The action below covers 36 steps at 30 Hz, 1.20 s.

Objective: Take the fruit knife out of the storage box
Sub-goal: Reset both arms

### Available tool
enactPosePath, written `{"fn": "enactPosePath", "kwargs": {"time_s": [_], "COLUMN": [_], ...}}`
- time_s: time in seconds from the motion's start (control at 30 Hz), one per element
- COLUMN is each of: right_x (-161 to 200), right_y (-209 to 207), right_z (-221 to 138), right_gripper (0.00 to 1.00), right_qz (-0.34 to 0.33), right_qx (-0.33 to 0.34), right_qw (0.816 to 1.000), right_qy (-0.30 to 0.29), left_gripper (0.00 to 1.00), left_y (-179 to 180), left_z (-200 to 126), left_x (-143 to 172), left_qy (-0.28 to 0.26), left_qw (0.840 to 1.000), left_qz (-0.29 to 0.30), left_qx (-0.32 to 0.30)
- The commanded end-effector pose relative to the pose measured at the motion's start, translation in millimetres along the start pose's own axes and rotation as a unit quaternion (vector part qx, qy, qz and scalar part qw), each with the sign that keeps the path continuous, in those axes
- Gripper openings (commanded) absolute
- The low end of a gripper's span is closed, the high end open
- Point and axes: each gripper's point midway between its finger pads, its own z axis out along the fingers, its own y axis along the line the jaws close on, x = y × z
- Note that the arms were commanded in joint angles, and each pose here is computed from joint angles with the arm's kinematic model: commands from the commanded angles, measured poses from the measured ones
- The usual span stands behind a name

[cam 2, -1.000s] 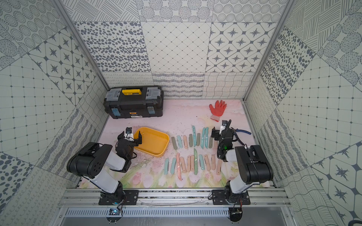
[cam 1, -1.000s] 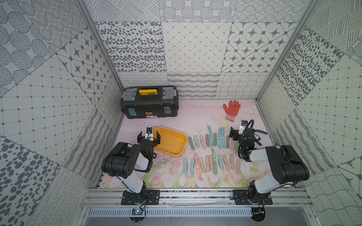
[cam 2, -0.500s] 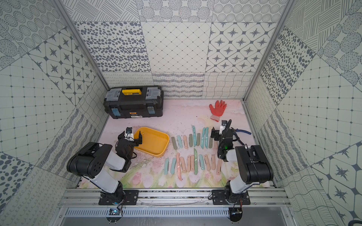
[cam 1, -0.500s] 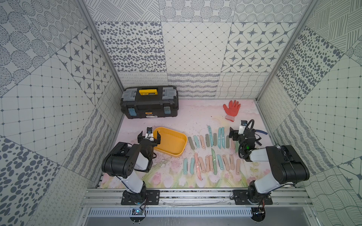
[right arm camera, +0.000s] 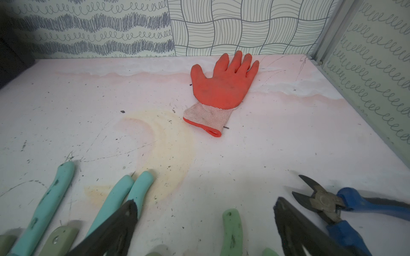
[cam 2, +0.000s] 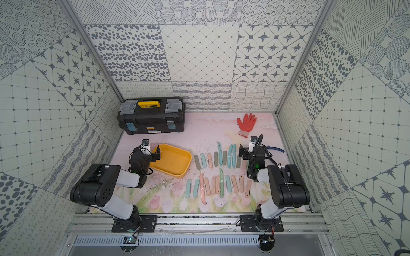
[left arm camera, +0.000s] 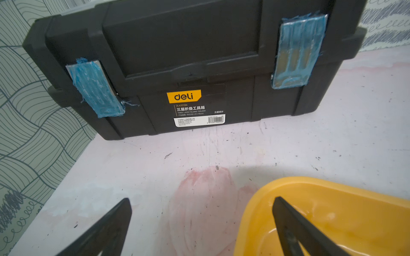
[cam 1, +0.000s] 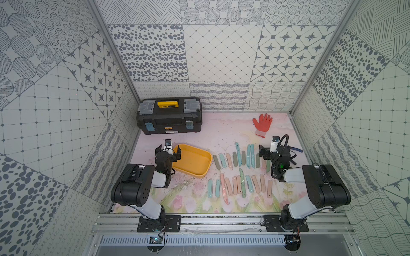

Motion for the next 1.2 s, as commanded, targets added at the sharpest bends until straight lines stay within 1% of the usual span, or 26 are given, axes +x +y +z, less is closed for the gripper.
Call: {"fn": "enactPosePath", "kwargs": {"time_s": [0.0, 0.1, 1.17], "right_x": [-17.5, -17.6, -18.9], "right_y": [-0.6, -0.7, -0.6], "right_z": [0.8, 0.8, 1.2], "right_gripper": [0.98, 0.98, 0.98], "right_qz": [0.003, 0.003, 0.003], "right_qx": [-0.001, -0.001, -0.001], "right_qw": [1.0, 1.0, 1.0], "right_qy": [-0.026, -0.026, -0.027], "left_gripper": [0.99, 0.99, 0.99], "left_y": [7.1, 9.4, 10.3], "left_z": [8.1, 12.1, 12.3], "left_x": [13.0, 15.0, 15.5], "left_qy": [0.046, 0.06, 0.061], "left_qw": [0.999, 0.998, 0.998], "left_qz": [-0.023, -0.035, -0.035], "left_qx": [-0.012, -0.003, -0.004]}}
